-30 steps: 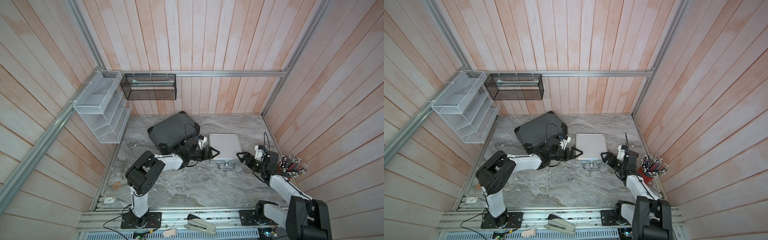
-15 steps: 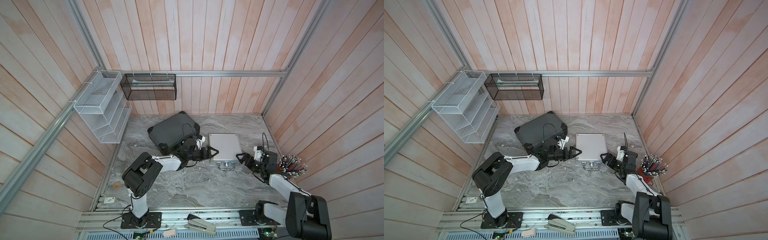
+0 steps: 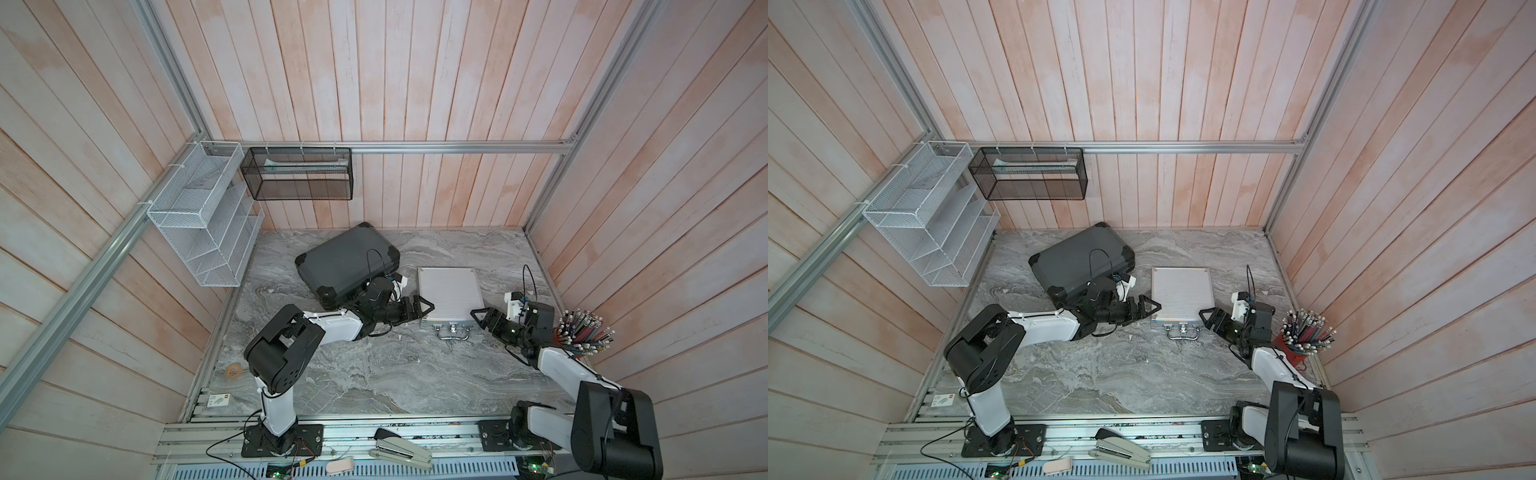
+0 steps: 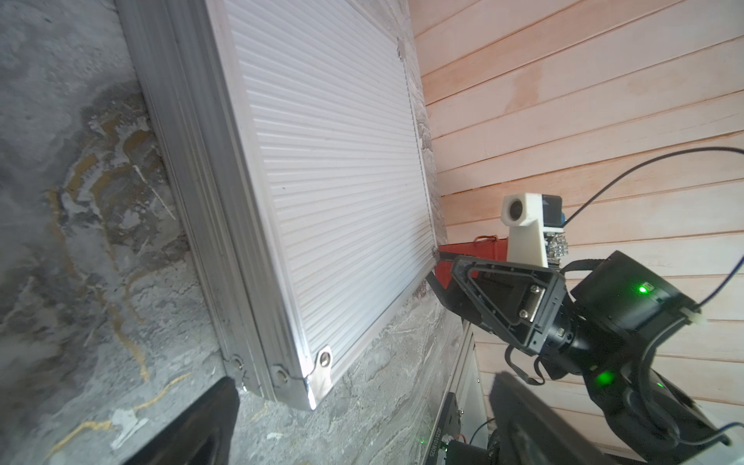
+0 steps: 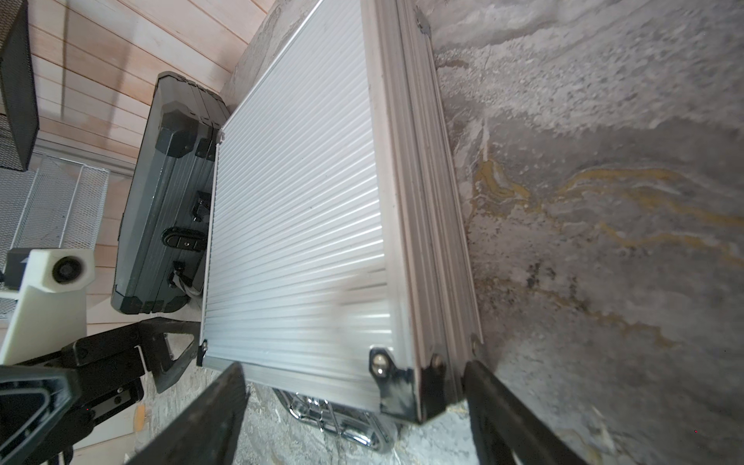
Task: Open the poker set cases
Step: Open the case lid on the poker set case.
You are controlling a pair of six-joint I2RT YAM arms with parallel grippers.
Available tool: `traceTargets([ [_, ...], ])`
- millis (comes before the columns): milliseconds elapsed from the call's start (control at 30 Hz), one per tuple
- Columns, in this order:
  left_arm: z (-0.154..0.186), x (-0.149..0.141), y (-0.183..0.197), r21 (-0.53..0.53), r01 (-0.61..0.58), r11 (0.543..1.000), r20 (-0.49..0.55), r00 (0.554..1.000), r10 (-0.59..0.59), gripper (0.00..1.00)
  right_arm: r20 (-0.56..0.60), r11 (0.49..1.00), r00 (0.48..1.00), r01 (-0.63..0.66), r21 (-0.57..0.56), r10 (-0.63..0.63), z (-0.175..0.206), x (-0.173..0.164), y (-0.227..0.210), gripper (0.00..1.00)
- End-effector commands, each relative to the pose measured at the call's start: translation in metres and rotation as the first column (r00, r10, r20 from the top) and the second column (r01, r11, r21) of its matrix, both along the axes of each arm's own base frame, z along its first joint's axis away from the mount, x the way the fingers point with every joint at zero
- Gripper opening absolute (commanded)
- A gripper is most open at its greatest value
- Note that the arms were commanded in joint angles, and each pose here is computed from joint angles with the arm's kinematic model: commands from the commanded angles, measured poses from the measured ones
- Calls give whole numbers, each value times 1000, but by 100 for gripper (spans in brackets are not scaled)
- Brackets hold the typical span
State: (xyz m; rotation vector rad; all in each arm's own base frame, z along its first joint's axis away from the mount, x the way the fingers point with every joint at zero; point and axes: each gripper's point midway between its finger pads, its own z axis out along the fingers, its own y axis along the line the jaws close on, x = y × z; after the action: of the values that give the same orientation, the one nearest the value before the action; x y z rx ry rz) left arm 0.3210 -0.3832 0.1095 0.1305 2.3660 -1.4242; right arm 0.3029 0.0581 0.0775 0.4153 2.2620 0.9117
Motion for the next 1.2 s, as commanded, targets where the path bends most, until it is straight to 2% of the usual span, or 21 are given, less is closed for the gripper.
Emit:
traceTargets([
  [0, -6, 5, -2, 15, 9, 1000, 0, 1000, -9, 100, 19, 998, 999, -46, 30, 46, 5, 0, 7, 84],
  [400, -6, 5, -15, -23, 58, 998, -25, 998, -58, 100, 58, 994, 996, -71, 84, 66, 21, 1, 14, 79],
  [867, 24, 2, -21, -128, 70, 989, -15, 997, -73, 100, 95, 988, 993, -80, 136, 67, 36, 2, 19, 78],
  [967, 37, 3, -22, -167, 72, 983, -5, 997, -74, 100, 82, 990, 995, -71, 125, 61, 33, 2, 18, 80],
  [1167, 60, 5, -23, -234, 72, 970, 15, 997, -70, 100, 38, 994, 999, -32, 100, 29, 20, 3, 11, 91],
])
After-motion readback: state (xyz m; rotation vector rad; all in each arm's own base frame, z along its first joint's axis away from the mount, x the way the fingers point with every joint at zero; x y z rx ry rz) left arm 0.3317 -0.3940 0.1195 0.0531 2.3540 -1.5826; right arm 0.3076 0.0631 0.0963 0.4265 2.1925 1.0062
